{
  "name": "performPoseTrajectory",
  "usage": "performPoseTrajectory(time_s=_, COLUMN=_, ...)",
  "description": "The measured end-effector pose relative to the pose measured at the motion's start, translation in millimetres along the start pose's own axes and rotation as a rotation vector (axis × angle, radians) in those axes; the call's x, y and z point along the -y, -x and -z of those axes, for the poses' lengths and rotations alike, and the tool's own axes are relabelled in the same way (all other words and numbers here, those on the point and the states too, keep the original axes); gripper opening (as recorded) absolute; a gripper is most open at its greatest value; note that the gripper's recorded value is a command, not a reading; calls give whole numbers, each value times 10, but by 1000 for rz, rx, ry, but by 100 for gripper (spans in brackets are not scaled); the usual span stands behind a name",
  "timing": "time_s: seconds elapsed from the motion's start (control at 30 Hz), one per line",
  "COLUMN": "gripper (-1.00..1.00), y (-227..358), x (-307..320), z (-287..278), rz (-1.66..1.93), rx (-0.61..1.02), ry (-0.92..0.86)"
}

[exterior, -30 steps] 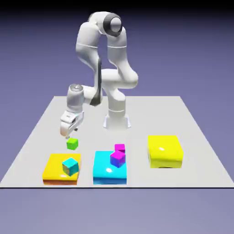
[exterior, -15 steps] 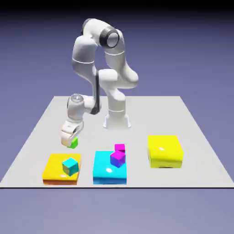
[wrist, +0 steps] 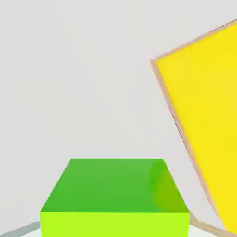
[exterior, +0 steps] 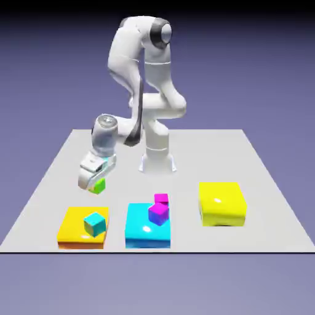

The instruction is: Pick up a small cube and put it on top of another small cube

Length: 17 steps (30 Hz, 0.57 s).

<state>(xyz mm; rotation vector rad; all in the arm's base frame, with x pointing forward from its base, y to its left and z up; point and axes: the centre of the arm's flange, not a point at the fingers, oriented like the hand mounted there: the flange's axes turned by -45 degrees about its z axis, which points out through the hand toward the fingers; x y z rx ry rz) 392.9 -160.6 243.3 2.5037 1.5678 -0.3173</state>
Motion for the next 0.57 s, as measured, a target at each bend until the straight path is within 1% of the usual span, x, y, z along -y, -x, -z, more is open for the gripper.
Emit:
performPoseTrajectory(time_s=0.13, gripper=-100, y=-946, x=-172, z=605, rz=-37, rx=-21, ry=-2)
performPoseTrajectory(time_s=0.3, gripper=-100, y=-1885, x=-76, z=1338, rz=-129, rx=-77, ry=-64)
performPoseTrajectory(time_s=0.33, gripper=-100, y=-2035, x=16, z=1383, rz=-93, rx=-78, ry=-56)
performPoseTrajectory(time_s=0.4, gripper=-100, y=-1847, x=-123, z=990, rz=-150, rx=-77, ry=-69)
performPoseTrajectory(time_s=0.47, gripper=-100, y=-1947, x=-62, z=688, rz=-136, rx=-77, ry=-66)
performPoseTrajectory(time_s=0.5, gripper=100, y=-1950, x=-58, z=640, rz=-136, rx=-77, ry=-66)
performPoseTrajectory(time_s=0.57, gripper=100, y=-1950, x=-58, z=640, rz=-136, rx=-76, ry=-64)
